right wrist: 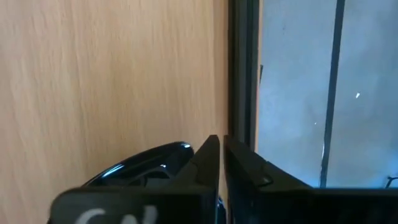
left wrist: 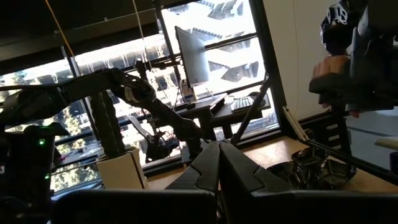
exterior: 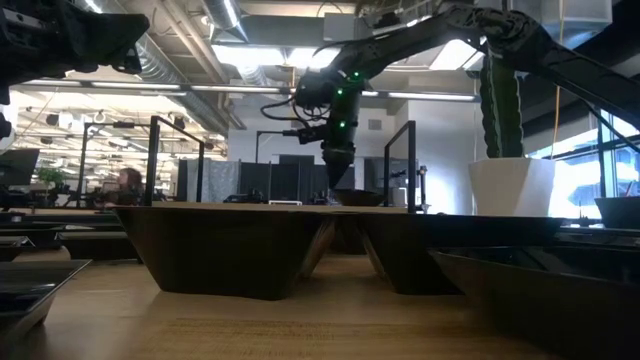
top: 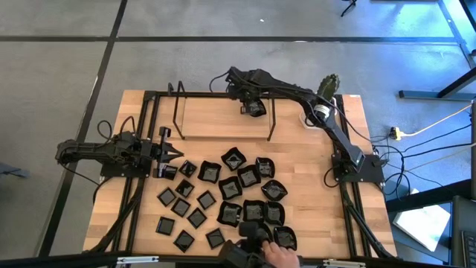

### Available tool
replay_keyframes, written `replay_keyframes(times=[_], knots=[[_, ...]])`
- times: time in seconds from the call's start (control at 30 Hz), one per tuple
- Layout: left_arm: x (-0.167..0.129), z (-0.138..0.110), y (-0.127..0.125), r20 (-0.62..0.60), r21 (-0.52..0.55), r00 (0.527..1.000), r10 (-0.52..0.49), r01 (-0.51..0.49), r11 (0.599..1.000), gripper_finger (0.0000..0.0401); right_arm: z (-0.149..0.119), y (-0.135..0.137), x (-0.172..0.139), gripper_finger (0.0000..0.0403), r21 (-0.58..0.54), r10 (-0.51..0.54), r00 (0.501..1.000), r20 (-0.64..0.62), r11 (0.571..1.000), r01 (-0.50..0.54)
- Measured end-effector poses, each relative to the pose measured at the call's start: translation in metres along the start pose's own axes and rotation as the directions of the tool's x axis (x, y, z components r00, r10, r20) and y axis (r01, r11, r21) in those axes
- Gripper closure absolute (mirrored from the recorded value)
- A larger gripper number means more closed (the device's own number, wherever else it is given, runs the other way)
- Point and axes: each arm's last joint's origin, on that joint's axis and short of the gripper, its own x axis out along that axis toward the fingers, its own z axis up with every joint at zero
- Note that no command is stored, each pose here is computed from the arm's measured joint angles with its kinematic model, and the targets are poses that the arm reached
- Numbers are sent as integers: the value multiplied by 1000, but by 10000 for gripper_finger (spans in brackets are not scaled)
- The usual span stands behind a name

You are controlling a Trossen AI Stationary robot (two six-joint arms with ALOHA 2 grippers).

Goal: Pick & Place Mini shaped plates
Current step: Stack the leaf-shaped plate on top of the leaf-shaped plate on the shelf, then put the distorted square plate on the shelf

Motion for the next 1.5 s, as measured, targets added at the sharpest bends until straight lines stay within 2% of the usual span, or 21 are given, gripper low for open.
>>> replay_keyframes(times=[0.23, 0.37, 0.6, 0.8, 0.97, 1.13, 1.23, 1.37, 1.43, 1.5], knots=[[0, 0, 0, 0, -1, 1000, 0, 0, 1000, 397, -6, 7, 12, 395, -15, 6, 998, -60, 1000, -7], [0, 0, 0, 0, -1, 1000, 0, 0, 1000, 397, -5, 3, 7, 396, -12, -38, 997, -68, 999, 38], [0, 0, 0, 0, 0, 1000, 0, 0, 1000, 397, 8, -8, -32, 373, 12, -94, 996, -5, 996, 94], [0, 0, 0, 0, 1, 1000, 0, 0, 1000, 397, 10, 2, -71, 379, -2, -103, 994, 36, 995, 103], [0, 0, 0, 0, 1, 1000, 0, 0, 1000, 397, 14, 27, -130, 398, -38, -101, 986, 136, 994, 107], [0, 0, 0, 0, 1, 1000, 0, 0, 1000, 397, 2, 53, -220, 396, -27, -116, 939, 323, 991, 132], [0, 0, 0, 0, 1, 1000, 0, 0, 1000, 397, -22, 70, -283, 399, -15, -75, 884, 461, 996, 93], [0, 0, 0, -2, 1, 1000, 7, -7, 1000, 397, -70, 88, -357, 398, 63, -26, 787, 616, 998, -16], [0, 0, 1, -7, 1, 1000, 26, -26, 1000, 397, -98, 94, -381, 398, 110, -7, 769, 639, 991, -82], [0, 0, 2, -14, 2, 998, 55, -55, 998, 397, -124, 100, -393, 398, 147, 11, 788, 615, 981, -128]])
